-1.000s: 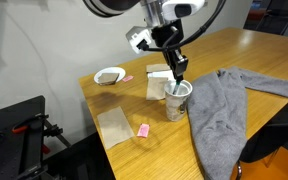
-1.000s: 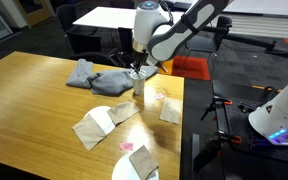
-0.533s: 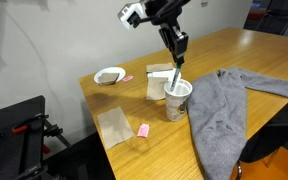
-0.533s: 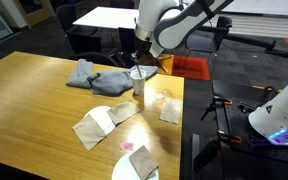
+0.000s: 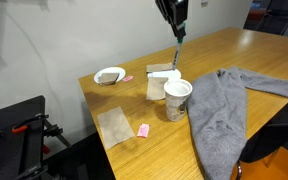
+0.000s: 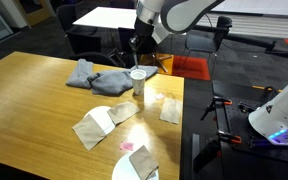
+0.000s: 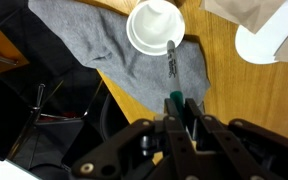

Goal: Pick the marker from the cup and put it on the table

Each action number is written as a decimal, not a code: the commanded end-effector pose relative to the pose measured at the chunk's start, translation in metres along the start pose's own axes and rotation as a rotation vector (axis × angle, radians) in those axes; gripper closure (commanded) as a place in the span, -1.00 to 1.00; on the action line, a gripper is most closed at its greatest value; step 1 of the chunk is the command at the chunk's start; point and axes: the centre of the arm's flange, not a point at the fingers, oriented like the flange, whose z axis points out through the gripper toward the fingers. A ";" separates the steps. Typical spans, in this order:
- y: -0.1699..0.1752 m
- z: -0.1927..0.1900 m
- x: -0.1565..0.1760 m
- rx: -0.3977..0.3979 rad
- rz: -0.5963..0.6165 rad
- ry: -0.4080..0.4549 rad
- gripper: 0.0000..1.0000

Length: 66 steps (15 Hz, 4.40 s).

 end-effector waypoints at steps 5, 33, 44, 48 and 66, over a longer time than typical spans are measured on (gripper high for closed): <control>0.009 -0.064 -0.020 0.031 -0.038 -0.074 0.93; 0.034 -0.020 -0.126 0.098 0.184 -0.433 0.72; 0.063 -0.009 -0.125 0.119 0.304 -0.452 0.93; 0.090 0.001 -0.130 0.139 0.399 -0.465 0.93; 0.082 0.082 -0.175 0.463 0.670 -0.510 0.93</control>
